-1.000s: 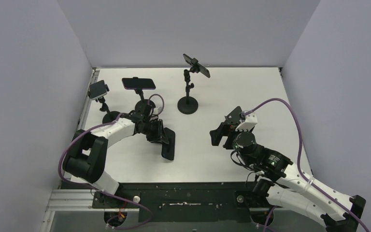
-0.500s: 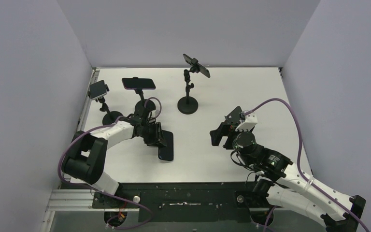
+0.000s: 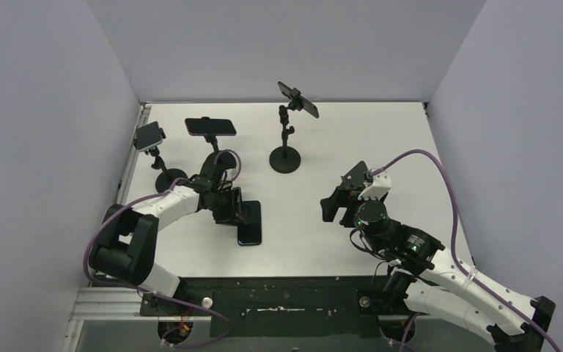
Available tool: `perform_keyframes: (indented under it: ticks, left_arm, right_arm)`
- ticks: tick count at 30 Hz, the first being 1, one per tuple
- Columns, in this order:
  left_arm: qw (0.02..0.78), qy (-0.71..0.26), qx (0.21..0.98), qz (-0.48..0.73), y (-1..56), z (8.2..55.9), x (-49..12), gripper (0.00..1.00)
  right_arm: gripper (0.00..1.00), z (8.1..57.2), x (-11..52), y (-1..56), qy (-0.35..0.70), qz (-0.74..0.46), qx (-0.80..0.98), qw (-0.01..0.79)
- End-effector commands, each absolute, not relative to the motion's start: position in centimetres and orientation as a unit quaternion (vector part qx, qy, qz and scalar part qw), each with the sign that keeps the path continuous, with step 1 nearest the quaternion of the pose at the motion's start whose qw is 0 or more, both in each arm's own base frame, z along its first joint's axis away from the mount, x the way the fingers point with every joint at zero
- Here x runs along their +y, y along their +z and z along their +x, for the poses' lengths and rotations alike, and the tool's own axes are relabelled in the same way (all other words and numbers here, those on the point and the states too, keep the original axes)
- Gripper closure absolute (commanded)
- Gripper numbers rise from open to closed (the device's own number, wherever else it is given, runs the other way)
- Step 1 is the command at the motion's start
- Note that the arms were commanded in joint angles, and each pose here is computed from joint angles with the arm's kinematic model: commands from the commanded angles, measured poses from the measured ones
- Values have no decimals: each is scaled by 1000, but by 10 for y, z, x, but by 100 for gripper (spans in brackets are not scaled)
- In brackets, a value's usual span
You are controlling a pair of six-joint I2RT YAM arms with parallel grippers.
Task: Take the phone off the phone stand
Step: Place the phone at the center of the board.
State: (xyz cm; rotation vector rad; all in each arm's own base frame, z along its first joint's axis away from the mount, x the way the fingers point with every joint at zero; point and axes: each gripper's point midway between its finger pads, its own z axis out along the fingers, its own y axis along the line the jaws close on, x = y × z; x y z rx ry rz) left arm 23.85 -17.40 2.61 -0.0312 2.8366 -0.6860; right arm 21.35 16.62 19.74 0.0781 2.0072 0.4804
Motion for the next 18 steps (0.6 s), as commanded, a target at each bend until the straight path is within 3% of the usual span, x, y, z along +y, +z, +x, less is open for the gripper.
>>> perform_keyframes:
  ticks: [1, 9, 10, 11, 12, 13, 18]
  left_arm:
    - [137, -243, 960, 0, 43, 244, -174, 59]
    - [229, -261, 937, 27, 109, 262, -178, 50]
    - [250, -269, 929, 33, 121, 265, -180, 46]
    - [272, -272, 922, 36, 131, 268, -180, 36]
    - [299, -274, 913, 36, 141, 272, -179, 8]
    - [324, -274, 905, 35, 150, 276, -177, 3]
    - [420, -275, 865, 30, 182, 286, -169, 3]
  right_arm:
    - [0, 218, 160, 221, 198, 47, 820, 534]
    - [0, 226, 153, 225, 153, 49, 834, 528]
    - [0, 230, 150, 226, 142, 57, 837, 526]
    - [0, 237, 144, 226, 128, 70, 839, 524]
    - [0, 244, 136, 226, 120, 83, 839, 524]
    - [0, 250, 129, 225, 118, 98, 839, 523]
    - [5, 282, 83, 205, 155, 189, 825, 509]
